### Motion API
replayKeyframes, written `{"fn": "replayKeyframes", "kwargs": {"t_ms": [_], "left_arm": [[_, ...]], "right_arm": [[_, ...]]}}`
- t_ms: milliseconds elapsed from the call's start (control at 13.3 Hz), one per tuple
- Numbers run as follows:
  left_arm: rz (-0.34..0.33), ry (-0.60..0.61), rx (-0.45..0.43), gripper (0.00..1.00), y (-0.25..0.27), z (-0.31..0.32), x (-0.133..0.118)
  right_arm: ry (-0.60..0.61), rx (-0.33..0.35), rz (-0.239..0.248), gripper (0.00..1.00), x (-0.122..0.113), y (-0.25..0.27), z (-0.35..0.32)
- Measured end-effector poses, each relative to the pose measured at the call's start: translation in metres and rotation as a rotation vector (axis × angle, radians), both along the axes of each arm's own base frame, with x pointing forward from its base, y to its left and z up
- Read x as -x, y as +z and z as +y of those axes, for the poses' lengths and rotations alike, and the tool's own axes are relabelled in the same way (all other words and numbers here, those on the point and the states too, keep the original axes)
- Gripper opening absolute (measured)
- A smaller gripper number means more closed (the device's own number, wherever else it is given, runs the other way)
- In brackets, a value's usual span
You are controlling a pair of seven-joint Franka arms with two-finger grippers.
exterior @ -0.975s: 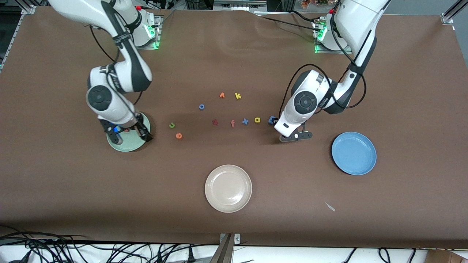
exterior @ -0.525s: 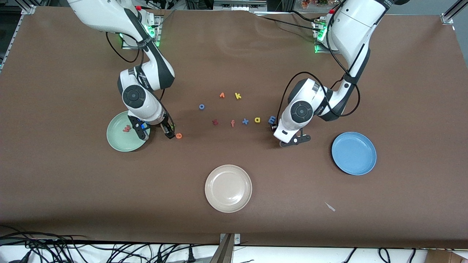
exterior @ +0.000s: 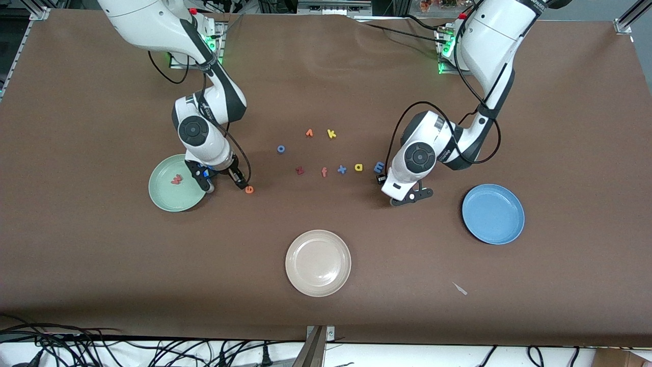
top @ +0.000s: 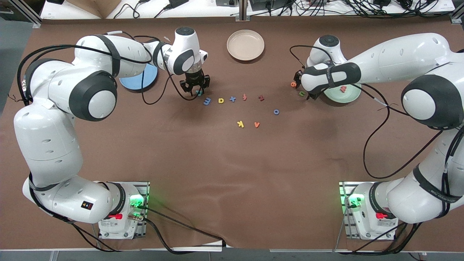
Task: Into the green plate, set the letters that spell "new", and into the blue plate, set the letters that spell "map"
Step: 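Grasp the green letter beside the green plate with the right gripper, then place the green letter on the green plate with the right gripper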
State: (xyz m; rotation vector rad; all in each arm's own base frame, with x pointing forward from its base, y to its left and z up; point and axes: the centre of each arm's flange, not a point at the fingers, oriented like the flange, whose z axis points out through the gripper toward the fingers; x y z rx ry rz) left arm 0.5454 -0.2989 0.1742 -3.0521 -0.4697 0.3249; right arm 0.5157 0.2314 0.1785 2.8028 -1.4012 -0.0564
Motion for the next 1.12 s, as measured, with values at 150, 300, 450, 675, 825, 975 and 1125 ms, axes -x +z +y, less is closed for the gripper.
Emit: {"fn": "replayKeyframes", "kwargs": {"t_ms": [150,300,450,675,825,975,1125], "left_arm": [[0.000,0.019,-0.003,0.53,-0.001,0.000,-0.001],[0.003,0.033,-0.006,0.52,-0.004,-0.001,-0.001],[0.001,0.040,-0.005,0.50,-0.004,-0.002,-0.003],[0.000,0.050,-0.005,0.46,-0.004,-0.004,-0.003],[-0.002,0.056,-0.004,0.41,-0.003,-0.005,-0.003],[-0.003,0.059,-0.002,0.35,-0.003,-0.006,-0.004],[-0.004,0.060,-0.002,0.31,-0.003,-0.007,-0.004]], "right_arm": [[0.002,0.001,0.002,0.67,0.001,-0.001,0.000],[0.002,0.001,0.003,0.54,0.002,-0.001,0.000],[0.002,0.003,0.007,0.53,0.003,-0.003,0.000],[0.002,-0.001,-0.002,0.32,0.003,-0.002,0.000],[0.002,-0.002,-0.004,0.28,0.002,-0.001,0.000],[0.002,-0.006,-0.015,0.28,-0.001,0.007,0.001],[0.019,-0.001,-0.016,0.28,-0.007,0.026,-0.004]]}}
